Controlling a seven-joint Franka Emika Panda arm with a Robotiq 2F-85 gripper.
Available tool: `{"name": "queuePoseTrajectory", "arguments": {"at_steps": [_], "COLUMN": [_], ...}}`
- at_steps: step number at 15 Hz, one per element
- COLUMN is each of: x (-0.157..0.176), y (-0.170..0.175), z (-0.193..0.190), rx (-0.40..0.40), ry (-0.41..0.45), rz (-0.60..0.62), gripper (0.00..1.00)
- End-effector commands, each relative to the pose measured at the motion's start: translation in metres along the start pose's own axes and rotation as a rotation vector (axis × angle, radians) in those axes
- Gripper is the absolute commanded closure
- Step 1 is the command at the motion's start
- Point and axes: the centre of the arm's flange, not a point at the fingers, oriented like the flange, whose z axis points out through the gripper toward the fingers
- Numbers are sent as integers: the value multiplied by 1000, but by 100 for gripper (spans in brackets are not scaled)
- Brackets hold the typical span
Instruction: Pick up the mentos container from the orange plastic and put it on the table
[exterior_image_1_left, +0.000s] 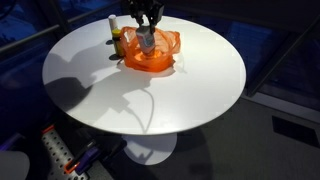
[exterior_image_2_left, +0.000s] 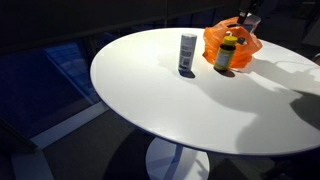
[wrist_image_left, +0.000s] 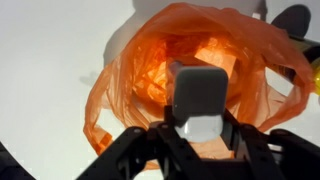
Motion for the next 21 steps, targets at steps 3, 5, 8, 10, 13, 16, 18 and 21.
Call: {"name": "queuePoseTrajectory", "arguments": {"at_steps": [3, 5, 8, 10, 13, 16, 18, 21], "x": [-9, -12, -15, -15, -16, -19, -22, -29], "y": [-34, -51, -80, -99, -124, -144, -152, -157], "z": [-72, -90, -112, -122, -127, -125, -123, -112], "rx": [-3, 5, 21, 38, 88, 147, 174, 160], "ry": [43, 72, 114, 131, 126, 85, 52, 40], "rz": [-56, -95, -162, -207, -267, -328, -356, -346], "gripper": [78, 78, 78, 78, 78, 78, 78, 78]}}
